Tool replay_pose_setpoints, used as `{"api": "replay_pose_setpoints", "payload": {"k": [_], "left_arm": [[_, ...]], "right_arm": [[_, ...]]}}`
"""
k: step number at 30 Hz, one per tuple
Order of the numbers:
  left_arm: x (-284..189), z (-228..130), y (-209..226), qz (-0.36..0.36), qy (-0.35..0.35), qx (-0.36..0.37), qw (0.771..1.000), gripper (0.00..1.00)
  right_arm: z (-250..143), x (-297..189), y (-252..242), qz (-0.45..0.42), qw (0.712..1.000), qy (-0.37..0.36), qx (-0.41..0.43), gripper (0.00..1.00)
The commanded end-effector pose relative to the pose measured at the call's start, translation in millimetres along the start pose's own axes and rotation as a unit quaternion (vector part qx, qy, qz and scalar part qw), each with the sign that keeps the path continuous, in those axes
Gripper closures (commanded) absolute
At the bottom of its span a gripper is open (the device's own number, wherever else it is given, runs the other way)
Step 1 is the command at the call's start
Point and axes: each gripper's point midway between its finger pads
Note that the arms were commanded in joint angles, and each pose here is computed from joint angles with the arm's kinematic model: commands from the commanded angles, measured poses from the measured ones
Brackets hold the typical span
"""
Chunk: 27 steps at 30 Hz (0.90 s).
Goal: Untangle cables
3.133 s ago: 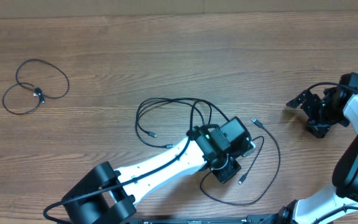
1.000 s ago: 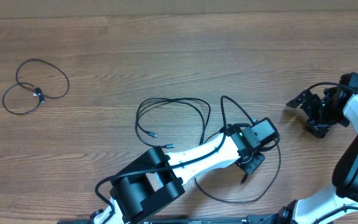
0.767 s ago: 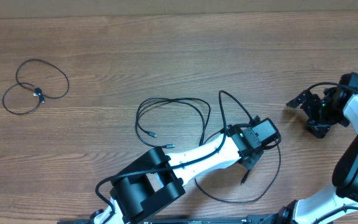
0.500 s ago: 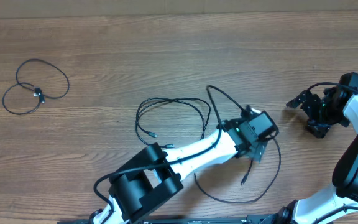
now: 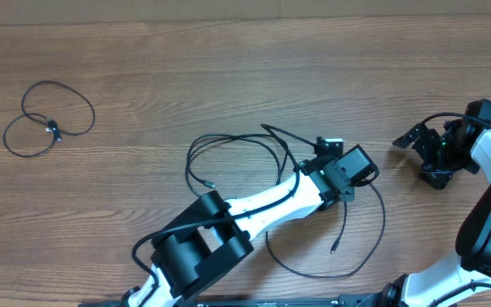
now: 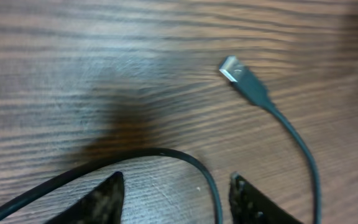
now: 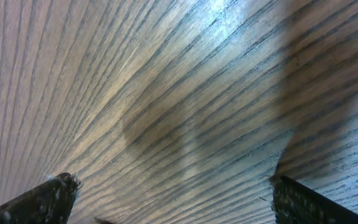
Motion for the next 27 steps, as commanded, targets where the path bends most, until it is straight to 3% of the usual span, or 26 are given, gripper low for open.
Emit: {"api": "replay_pose_setpoints", "payload": {"k": [1,5,7,13,15,18,22,27], "left_arm": [[14.0,-1.6,4.4,0.016,-0.003,-0.04,0.999,0.42],[15.7,6.4,5.0,0.02,-0.025,-0.041,0.999,0.39],[17.4,11.6,4.7,0.021,-0.039,-0.042,0.998,0.43],[34.7,6.7,4.6,0.018,-0.036,-0.042,0.998,0.6],[37.8,4.2,6.1,0.021,-0.033,-0.038,0.999,0.75],[37.8,6.1,3.9,0.017,-0.034,-0.008,0.999,0.95],[37.1,8.7,-6.6,-0.005,-0.035,0.056,0.998,0.96],[17.7,-1.8,-59.9,-0.138,0.024,0.209,0.968,0.96]], "right_arm": [[8.6,-4.3,4.5,0.004,1.0,-0.012,-0.006,0.0],[8.6,-4.3,4.5,0.004,1.0,-0.012,-0.005,0.0],[8.5,-4.3,4.5,0.004,1.0,-0.012,-0.005,0.0],[8.6,-4.3,4.5,0.004,1.0,-0.012,-0.006,0.0],[8.6,-4.3,4.5,0.004,1.0,-0.012,-0.006,0.0],[8.6,-4.3,4.5,0.004,1.0,-0.012,-0.006,0.0],[8.6,-4.3,4.5,0.004,1.0,-0.012,-0.005,0.0],[8.6,-4.3,4.5,0.004,1.0,-0.012,-0.005,0.0]]}}
Point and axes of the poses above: each gripper's point midway between its finger pads, its own x axis out along the fingers, its own y axis along the line the jaws close on, z = x × y, and after that the axes turned 3 degrees about x, right-handed
